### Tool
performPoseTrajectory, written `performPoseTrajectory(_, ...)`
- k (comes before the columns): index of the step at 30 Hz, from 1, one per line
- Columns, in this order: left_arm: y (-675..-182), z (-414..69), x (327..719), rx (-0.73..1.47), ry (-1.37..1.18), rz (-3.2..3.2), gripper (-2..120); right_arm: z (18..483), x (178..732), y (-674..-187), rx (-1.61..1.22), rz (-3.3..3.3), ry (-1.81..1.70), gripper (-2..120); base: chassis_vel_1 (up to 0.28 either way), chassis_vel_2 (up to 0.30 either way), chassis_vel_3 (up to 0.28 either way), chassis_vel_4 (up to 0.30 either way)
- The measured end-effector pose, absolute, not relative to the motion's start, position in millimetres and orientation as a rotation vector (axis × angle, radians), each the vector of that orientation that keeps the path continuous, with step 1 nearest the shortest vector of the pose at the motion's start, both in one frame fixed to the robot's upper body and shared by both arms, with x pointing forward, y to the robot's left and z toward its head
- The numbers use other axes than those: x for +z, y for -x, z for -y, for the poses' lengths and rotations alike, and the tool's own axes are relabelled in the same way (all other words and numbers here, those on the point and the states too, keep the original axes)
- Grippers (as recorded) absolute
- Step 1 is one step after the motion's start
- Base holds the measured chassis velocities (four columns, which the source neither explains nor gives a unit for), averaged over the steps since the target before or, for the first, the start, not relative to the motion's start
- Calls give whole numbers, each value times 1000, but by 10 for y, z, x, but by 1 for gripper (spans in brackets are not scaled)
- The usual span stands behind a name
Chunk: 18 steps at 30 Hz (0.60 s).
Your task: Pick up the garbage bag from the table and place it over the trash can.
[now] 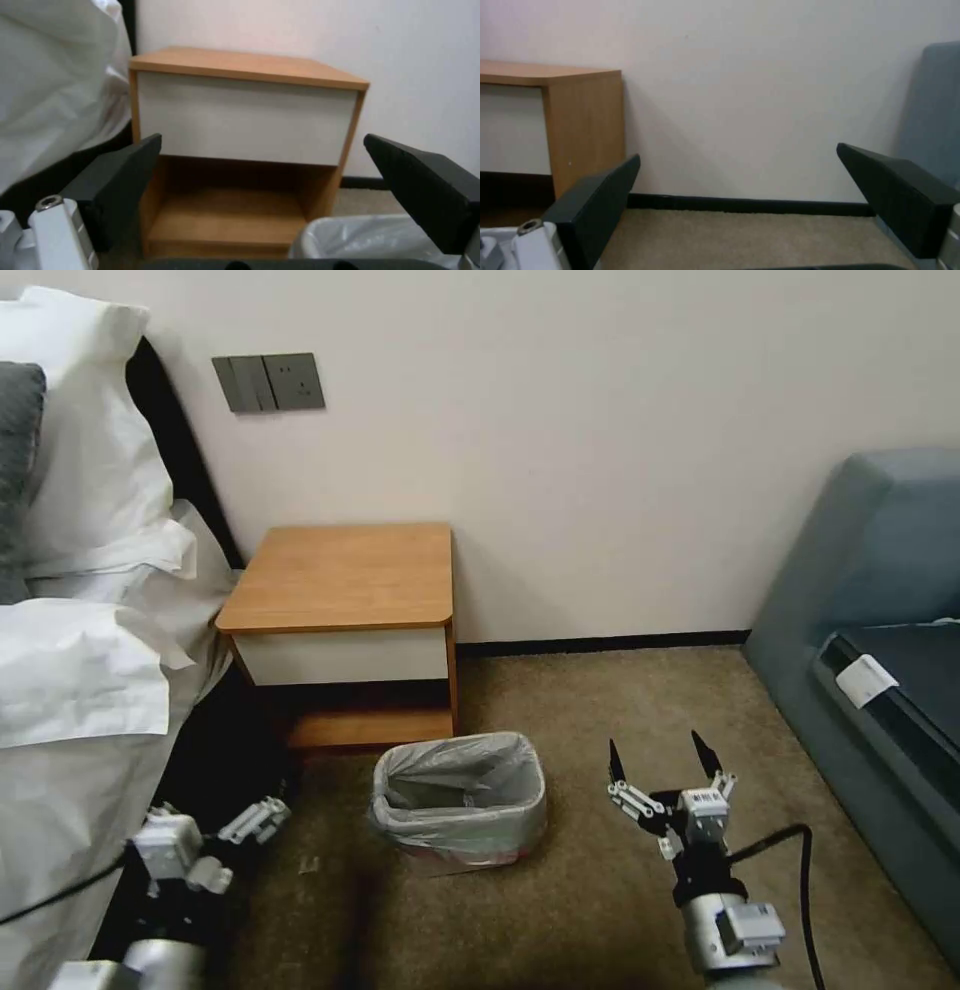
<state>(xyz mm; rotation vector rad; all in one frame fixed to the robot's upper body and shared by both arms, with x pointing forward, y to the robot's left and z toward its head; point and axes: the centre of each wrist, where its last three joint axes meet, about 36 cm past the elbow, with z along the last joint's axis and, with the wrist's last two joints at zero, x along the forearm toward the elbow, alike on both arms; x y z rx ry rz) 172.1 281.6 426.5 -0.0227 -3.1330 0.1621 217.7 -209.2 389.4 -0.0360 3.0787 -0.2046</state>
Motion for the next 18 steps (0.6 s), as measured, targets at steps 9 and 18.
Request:
performPoseTrajectory(9,-1722,-2739,4328,71,38,3114,100,2081,3921,-2151,-211,-3072,0,100,0,0,0,0)
performPoseTrajectory(18,-1729,-2740,4330,68,36,3114,100,2079,3927,-2158,-213,-3073,-1,100,0,0,0,0)
